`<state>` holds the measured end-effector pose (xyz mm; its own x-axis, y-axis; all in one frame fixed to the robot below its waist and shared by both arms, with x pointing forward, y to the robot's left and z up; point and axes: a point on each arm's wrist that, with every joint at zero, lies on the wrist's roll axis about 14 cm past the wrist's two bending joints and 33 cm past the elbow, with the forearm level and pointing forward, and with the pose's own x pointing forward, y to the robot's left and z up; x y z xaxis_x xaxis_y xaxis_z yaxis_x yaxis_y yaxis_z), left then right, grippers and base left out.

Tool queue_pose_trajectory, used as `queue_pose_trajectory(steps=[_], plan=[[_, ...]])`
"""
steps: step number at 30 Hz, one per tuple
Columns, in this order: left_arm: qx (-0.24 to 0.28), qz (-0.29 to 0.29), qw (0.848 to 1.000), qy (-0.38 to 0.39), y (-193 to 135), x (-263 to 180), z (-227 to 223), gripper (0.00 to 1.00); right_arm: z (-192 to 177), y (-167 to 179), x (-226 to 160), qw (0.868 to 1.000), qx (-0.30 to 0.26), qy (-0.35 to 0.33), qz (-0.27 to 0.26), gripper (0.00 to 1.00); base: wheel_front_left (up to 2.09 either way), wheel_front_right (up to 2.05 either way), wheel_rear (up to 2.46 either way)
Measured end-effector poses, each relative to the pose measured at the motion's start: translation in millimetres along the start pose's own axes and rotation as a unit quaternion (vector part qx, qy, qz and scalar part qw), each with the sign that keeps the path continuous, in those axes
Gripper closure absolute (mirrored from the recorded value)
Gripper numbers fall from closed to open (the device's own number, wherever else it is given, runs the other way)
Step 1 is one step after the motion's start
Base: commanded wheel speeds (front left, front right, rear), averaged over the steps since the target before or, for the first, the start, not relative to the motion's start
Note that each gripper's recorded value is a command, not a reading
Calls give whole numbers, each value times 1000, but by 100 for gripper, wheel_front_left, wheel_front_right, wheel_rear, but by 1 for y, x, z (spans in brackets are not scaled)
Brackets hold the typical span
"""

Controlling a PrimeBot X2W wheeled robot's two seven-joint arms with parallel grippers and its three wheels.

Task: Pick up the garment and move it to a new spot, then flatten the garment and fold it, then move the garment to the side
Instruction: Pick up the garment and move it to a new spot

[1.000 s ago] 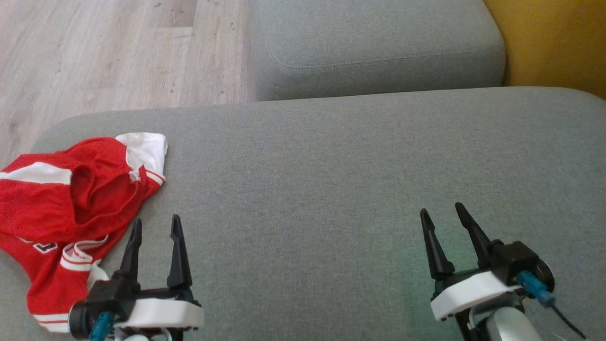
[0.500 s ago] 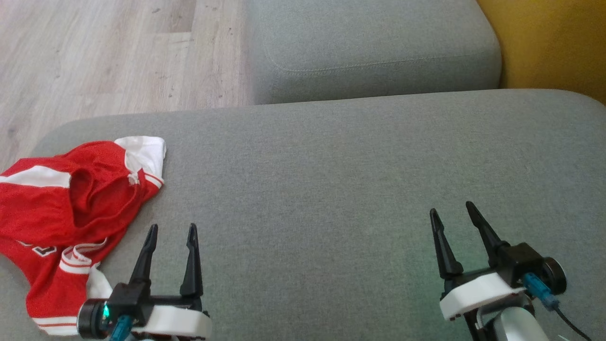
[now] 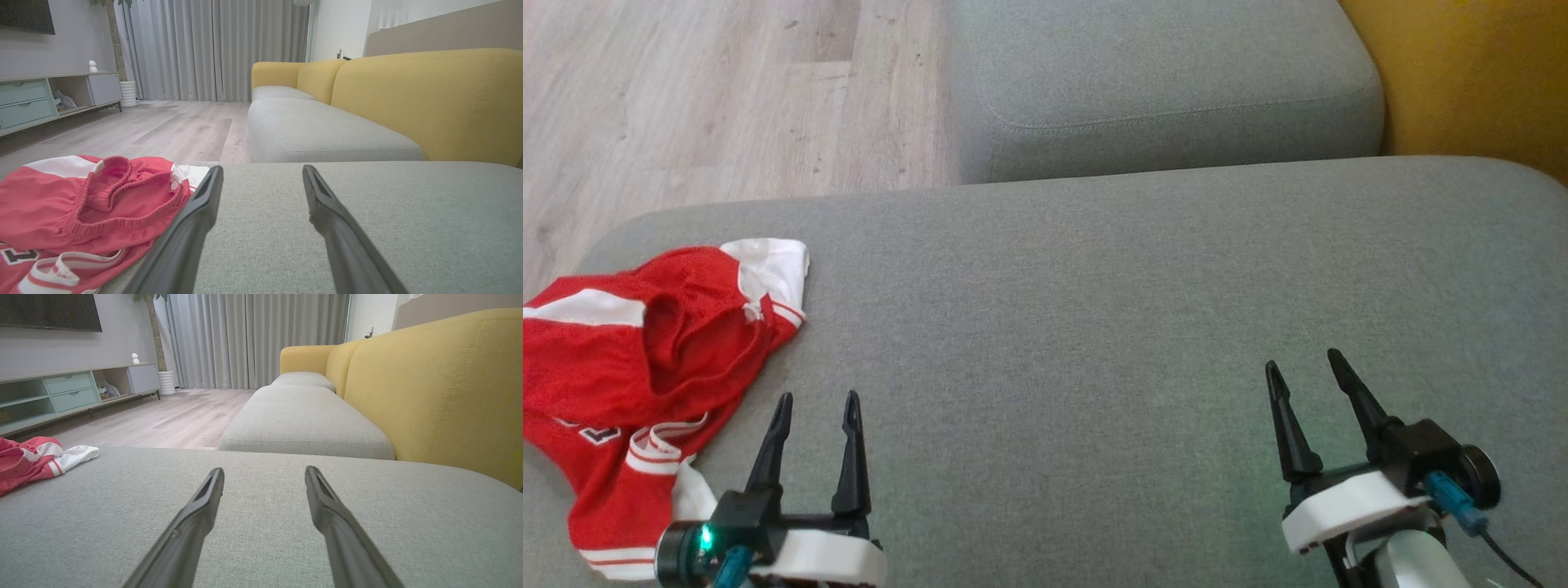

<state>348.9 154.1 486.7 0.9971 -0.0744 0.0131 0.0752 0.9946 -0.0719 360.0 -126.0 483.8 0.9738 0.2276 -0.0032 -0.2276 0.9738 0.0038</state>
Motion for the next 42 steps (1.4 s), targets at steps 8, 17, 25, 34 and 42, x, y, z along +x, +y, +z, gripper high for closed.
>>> queue_pose_trajectory(steps=[8, 17, 25, 34, 42], plan=[[5, 34, 999, 9, 17, -8, -6, 0, -4, 11, 8, 1000, -3, 7, 19, 0, 0, 0, 0], [-5, 108, 994, 12, 57, -37, -8, 0, -8, 62, 31, 995, -4, 13, 101, 0, 0, 0, 0], [-20, 202, 979, -2, 106, -80, -2, 0, -9, 116, 50, 983, -6, 16, 183, 0, 0, 0, 0], [-12, 320, 947, -19, 162, -136, 10, 0, -7, 186, 69, 959, -7, 8, 282, 0, 0, 0, 0], [32, 305, 951, -29, 168, -121, 30, 0, -32, 183, 80, 959, -24, 30, 282, 0, 0, 0, 0]])
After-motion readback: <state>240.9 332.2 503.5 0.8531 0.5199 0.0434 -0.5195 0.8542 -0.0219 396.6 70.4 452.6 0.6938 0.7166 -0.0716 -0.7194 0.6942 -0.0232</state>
